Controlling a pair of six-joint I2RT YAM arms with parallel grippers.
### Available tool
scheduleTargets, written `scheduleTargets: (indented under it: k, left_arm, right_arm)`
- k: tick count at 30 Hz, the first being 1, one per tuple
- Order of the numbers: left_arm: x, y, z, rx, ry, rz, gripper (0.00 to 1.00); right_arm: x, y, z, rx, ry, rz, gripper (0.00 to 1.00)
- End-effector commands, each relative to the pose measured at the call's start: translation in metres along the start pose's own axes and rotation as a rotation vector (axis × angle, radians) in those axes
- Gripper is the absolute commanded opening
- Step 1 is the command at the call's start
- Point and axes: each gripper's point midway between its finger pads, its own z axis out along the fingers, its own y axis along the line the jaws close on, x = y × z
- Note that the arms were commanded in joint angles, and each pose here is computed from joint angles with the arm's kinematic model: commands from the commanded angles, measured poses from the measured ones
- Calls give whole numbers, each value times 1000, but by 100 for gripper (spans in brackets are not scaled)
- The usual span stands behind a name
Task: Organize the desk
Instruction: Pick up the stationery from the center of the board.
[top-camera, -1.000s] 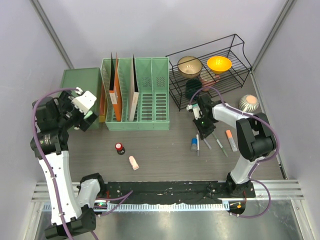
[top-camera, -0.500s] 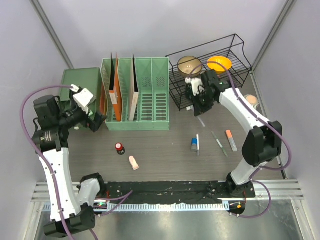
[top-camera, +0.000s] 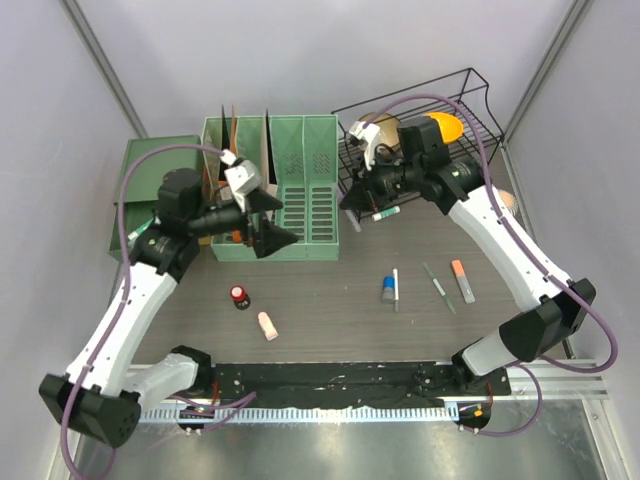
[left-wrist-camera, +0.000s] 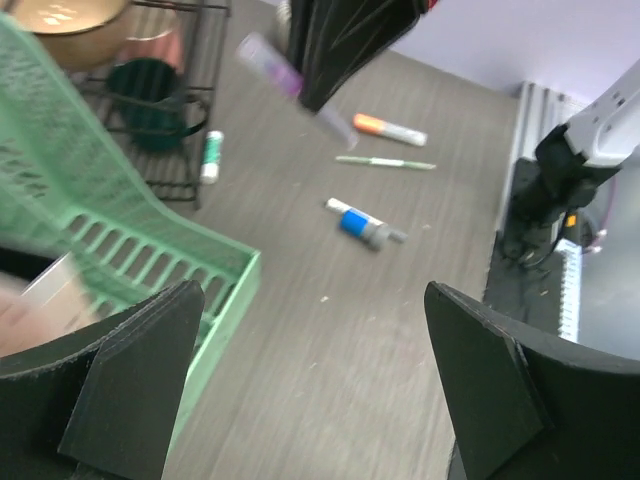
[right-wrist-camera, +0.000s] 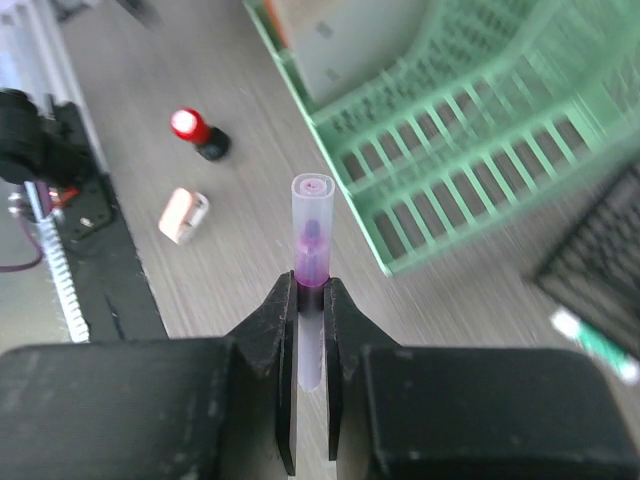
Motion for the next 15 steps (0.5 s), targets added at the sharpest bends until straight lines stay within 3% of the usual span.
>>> scheduleTargets:
  k: [1, 7, 15]
  left_arm:
    - [-45, -2, 32, 1, -115, -27, 97]
    - [-53, -4, 53, 44, -171, 10, 97]
    - [-68, -5, 52, 32, -205, 55, 95]
  right_arm:
    - [-54, 48, 0, -132, -194, -99, 1]
    - [-64, 75, 8, -206, -240, -129, 1]
    - [-54, 91, 13, -245, -222, -138, 1]
